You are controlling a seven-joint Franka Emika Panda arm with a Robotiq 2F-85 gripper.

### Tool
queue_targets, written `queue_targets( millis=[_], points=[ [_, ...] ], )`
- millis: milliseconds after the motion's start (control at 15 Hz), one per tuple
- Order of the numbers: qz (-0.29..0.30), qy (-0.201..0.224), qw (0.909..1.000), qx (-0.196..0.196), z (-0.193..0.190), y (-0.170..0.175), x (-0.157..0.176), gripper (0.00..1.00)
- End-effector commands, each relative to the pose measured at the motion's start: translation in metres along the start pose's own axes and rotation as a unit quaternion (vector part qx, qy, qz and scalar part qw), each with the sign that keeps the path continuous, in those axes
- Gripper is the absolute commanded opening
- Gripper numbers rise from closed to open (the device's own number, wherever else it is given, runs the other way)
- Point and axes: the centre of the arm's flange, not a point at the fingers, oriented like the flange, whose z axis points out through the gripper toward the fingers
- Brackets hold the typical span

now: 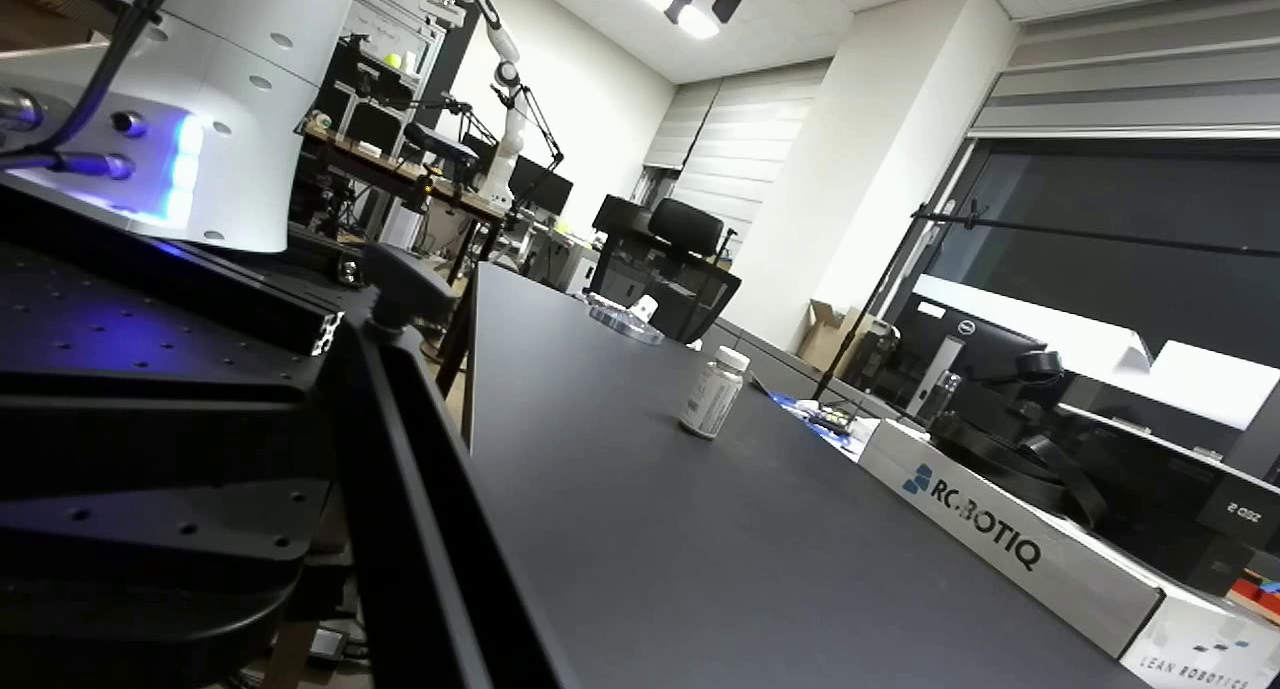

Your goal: Lay the bottle on its side then place it upside down

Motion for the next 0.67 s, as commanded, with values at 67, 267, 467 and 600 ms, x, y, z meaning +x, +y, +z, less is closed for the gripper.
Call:
queue_targets(
  millis=[67,267,467,600],
  points=[
    [0.01,0.041,0.9987,-0.029,0.031,0.02,0.071,1.0],
    [0.034,0.067,0.9967,-0.029,0.064,0.035,0.125,1.0],
    [0.073,0.086,0.9929,-0.039,0.103,0.055,0.175,1.0],
    [0.103,0.089,0.9896,-0.046,0.126,0.069,0.201,1.0]
  ],
)
